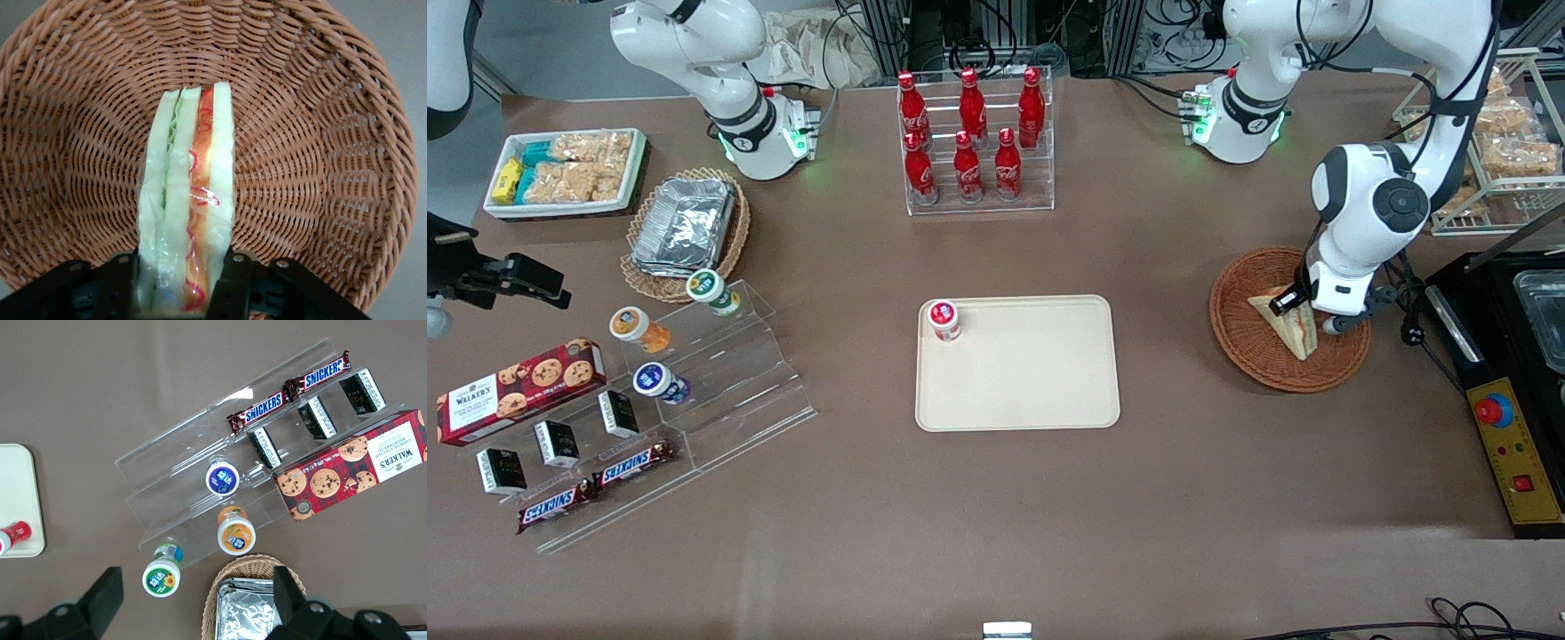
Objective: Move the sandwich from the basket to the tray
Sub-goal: 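Lower the left gripper and close it on the sandwich, then lift the sandwich up out of the basket with the left gripper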
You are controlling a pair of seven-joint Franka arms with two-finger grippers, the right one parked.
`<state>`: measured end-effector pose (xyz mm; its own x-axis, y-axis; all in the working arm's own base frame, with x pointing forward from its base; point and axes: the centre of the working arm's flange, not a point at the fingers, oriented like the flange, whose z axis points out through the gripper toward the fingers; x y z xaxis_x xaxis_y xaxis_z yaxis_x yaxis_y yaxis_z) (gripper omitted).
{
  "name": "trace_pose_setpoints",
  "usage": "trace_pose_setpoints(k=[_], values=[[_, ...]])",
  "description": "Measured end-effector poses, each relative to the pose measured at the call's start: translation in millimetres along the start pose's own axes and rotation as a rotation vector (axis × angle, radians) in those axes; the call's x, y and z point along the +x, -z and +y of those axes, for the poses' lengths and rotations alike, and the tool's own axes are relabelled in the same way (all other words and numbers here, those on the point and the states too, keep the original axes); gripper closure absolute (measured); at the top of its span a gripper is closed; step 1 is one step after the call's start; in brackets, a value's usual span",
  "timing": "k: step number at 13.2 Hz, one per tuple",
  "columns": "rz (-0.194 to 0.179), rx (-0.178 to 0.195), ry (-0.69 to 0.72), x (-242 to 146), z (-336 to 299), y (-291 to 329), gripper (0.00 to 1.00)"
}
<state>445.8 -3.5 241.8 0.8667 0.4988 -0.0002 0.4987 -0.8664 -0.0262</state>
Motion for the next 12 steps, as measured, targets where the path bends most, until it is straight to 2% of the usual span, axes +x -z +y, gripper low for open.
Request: trace_pose_setpoints(k=[1, 3, 5, 8, 11, 12], values=[[0.002, -0.001, -0.006, 0.3, 1.4, 1.8, 0.62], [0.016, 0.003, -0.030, 3.8, 5.5, 17.3, 0.72], [0.019, 0.018, -0.082, 12.1, 8.8, 51.7, 0.75], [-0.006, 0.045, -0.167, 27.2, 12.3, 120.7, 0.75], [-0.075, 0.092, -0.220, 44.8, 21.2, 205.6, 0.75], [-0.082, 0.101, -0.241, 46.7, 28.7, 234.1, 0.75]])
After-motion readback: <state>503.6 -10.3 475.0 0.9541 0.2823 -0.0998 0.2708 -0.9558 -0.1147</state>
